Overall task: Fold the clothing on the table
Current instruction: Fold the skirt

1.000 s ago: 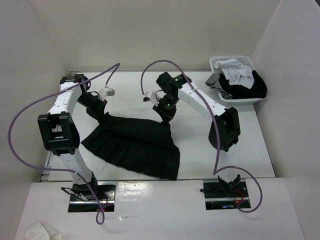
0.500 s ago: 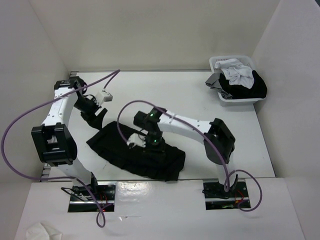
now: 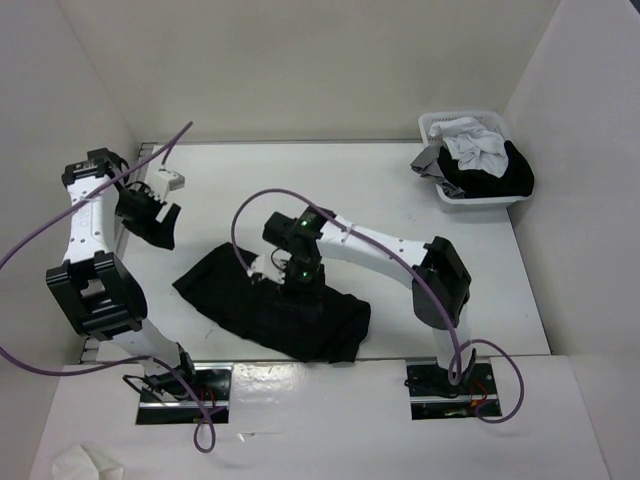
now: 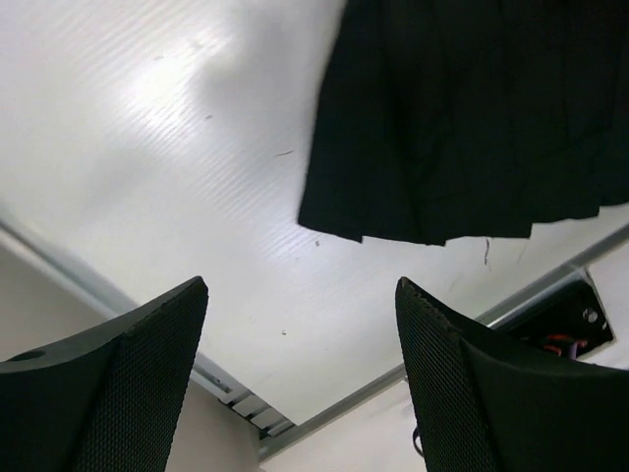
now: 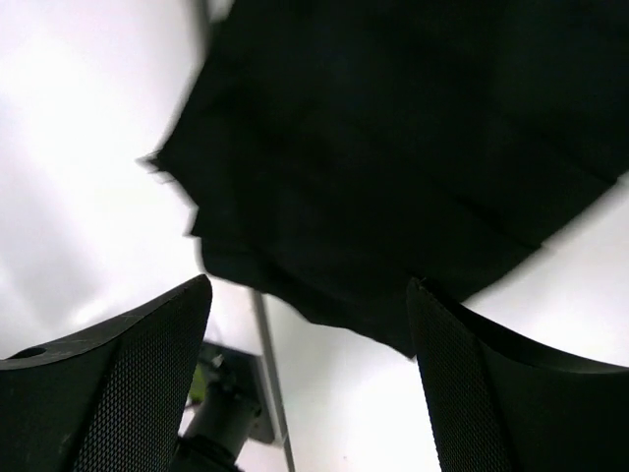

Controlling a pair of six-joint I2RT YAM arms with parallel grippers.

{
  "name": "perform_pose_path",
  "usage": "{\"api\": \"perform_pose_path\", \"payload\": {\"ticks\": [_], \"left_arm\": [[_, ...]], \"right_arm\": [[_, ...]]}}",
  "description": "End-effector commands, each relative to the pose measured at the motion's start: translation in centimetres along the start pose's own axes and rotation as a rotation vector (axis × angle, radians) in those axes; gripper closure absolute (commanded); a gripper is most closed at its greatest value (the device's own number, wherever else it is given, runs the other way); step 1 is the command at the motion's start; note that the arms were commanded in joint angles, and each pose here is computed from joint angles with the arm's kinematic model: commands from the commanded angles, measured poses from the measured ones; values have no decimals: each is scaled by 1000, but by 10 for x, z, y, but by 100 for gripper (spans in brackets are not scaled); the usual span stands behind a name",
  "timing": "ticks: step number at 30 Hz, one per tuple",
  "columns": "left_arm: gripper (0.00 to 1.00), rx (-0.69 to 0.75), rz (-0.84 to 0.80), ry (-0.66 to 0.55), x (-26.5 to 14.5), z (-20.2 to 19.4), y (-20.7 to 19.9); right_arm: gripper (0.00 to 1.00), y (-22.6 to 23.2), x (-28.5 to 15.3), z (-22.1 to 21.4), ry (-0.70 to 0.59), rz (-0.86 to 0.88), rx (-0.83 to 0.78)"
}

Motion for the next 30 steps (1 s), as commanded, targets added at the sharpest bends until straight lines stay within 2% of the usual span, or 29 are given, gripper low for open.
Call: {"api": "perform_pose_path", "payload": {"ticks": [1,6,10,16,19,25,30], "left_arm": [[16,-100,79,-71,-18,3,17],[14,-170,137,-106,-25,-1,15],[9,-198,182,-137,-34,-3,3],[1,-230,258,-170,-42,-9,-9],[1,-248,289,-178,-43,-12,-11],[1,-261,342,-175,-48,-17,-15],[1,-256,362,-182,-51,-16,-14]], "right_arm": [[15,-14,-25,17,-117,-124,55],[15,-24,7,36,-89,-75,79],[15,-14,37,61,-60,-41,18],[14,-34,77,74,-48,-124,13],[13,-50,90,76,-59,-169,40],[8,-75,90,72,-82,-222,110],[6,-121,68,64,-121,-393,185]]}}
Point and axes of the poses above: each gripper's point midway between its finger pads, its own x axis out along the fingers, its own y axis along the line the jaws close on, z = x × y, the point moved 6 cm from there along -x, back along the fingers, and after that the axes turned 1 degree about x, right-handed, at the moved point
